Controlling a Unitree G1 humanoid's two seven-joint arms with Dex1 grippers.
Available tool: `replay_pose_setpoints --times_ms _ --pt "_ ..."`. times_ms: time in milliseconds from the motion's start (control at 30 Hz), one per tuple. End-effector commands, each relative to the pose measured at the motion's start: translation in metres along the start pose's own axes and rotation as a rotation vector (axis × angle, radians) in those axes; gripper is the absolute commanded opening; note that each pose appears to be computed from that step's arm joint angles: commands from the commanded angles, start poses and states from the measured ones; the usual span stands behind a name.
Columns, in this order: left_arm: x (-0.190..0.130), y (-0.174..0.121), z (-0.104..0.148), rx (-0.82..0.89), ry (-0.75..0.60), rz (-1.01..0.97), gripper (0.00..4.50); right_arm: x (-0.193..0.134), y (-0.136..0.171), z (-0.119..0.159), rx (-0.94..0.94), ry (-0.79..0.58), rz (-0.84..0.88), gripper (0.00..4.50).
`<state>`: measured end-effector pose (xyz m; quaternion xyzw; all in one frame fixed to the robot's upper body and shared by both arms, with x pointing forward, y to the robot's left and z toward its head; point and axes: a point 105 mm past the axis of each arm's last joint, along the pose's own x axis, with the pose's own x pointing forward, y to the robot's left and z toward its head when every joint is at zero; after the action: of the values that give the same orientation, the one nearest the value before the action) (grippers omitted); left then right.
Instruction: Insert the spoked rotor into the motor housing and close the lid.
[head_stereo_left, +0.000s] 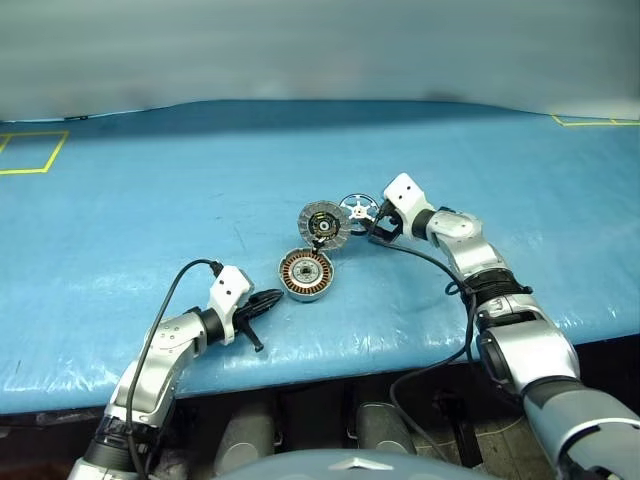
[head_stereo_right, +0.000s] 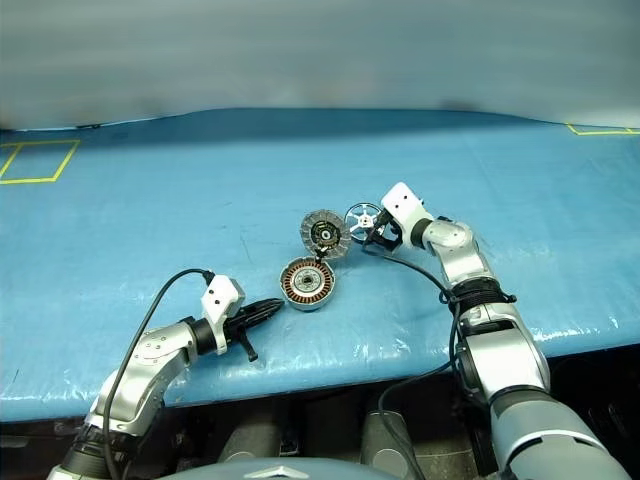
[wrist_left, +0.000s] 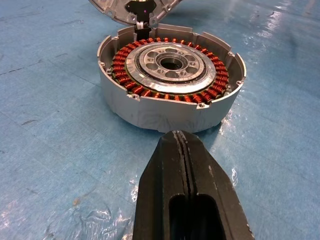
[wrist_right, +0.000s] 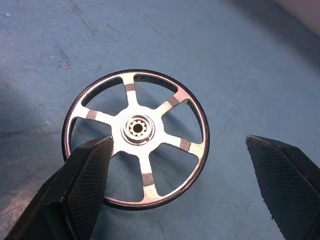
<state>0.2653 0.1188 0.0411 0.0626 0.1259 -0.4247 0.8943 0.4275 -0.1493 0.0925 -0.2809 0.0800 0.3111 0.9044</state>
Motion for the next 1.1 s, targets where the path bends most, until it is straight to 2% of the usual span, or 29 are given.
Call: replay_pose_setpoints --times_ms 33,100,133,200,300,567,833,933,1100 --pt "0.002 -0.002 0.005 0.021 -0.011 -0.008 0.01 -0.003 -0.004 0.003 -0.091 -0.007 -0.021 4.50" --pt "0.002 -0.002 0.005 0.023 -0.011 -0.006 0.01 -0.002 -0.002 0.004 -0.098 -0.013 -0.011 4.50" --pt "0.002 -0.001 0.005 0.024 -0.010 -0.004 0.00 -0.002 -0.001 0.004 -0.089 -0.016 -0.001 4.32" --pt "0.001 0.001 0.005 0.027 -0.009 0.007 0.00 -0.001 0.002 0.002 -0.081 -0.010 0.013 3.91" --pt "0.000 0.003 0.004 0.028 -0.008 0.013 0.00 0.000 0.003 -0.001 -0.079 -0.001 0.014 2.99" --pt "0.000 0.003 0.003 0.026 -0.008 0.021 0.00 0.002 0.007 -0.004 -0.051 0.002 0.030 2.99" --pt "-0.001 0.006 0.001 0.030 0.000 0.041 0.00 0.002 0.019 -0.021 0.068 0.048 0.070 2.99" --pt "-0.001 0.007 0.000 0.031 0.004 0.047 0.00 0.002 0.025 -0.026 0.080 0.073 0.102 2.37" --pt "-0.001 0.008 -0.001 0.032 0.006 0.053 0.00 0.001 0.035 -0.034 0.096 0.105 0.161 0.88"
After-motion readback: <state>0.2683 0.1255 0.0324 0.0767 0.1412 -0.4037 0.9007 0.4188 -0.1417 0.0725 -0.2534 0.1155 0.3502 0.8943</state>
